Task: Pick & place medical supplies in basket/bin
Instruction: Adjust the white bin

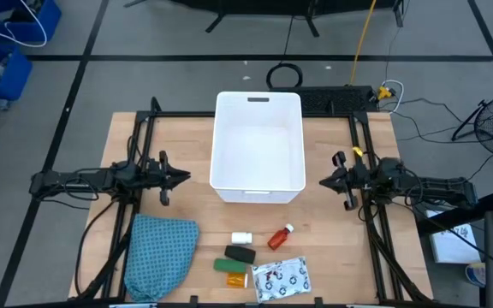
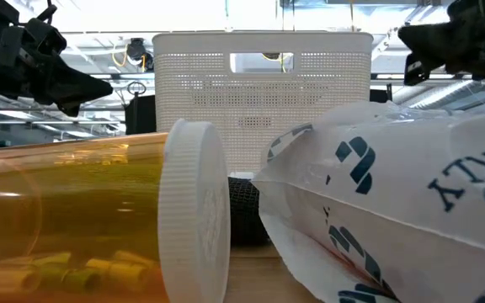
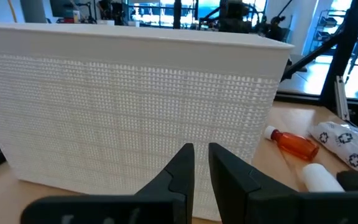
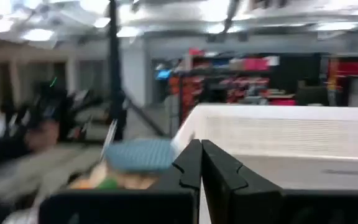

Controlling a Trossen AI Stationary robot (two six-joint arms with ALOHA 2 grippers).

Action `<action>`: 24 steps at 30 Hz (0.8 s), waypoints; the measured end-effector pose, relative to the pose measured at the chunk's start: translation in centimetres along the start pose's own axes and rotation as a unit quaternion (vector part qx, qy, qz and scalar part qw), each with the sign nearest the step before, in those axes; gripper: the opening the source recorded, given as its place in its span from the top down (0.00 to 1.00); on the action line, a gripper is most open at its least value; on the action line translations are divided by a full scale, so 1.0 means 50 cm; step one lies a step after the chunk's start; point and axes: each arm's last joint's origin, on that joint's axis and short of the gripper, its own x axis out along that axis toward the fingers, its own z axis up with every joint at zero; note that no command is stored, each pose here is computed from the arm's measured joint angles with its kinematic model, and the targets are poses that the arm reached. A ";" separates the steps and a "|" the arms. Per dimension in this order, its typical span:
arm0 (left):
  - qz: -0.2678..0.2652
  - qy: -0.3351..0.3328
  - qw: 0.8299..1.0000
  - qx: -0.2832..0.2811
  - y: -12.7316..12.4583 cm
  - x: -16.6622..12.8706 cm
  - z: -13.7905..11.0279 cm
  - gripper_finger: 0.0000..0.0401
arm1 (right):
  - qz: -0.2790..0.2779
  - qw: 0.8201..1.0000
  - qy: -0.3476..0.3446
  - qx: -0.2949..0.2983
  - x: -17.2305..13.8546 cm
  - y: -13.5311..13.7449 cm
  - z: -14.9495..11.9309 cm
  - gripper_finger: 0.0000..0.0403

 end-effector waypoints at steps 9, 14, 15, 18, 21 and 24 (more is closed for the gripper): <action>0.008 -0.003 1.000 0.000 0.001 0.000 0.001 0.87 | -0.054 0.993 0.023 -0.106 0.063 -0.002 0.183 0.82; 0.030 -0.004 1.000 -0.002 0.003 0.000 0.001 0.87 | -0.077 0.974 0.179 -0.111 0.176 -0.002 0.209 0.68; 0.034 -0.005 0.999 -0.002 0.004 0.000 0.001 0.87 | -0.076 0.963 0.229 -0.119 0.200 0.002 0.199 0.66; 0.048 -0.006 0.999 -0.002 0.006 0.000 0.001 0.87 | -0.080 0.916 0.359 -0.163 0.260 0.022 0.174 0.60; 0.060 -0.006 0.998 -0.002 0.007 0.000 0.001 0.87 | -0.120 0.863 0.439 -0.219 0.305 0.046 0.151 0.57; 0.061 -0.006 0.998 -0.002 0.007 0.000 0.001 0.87 | -0.098 0.843 0.462 -0.255 0.334 0.081 0.123 0.54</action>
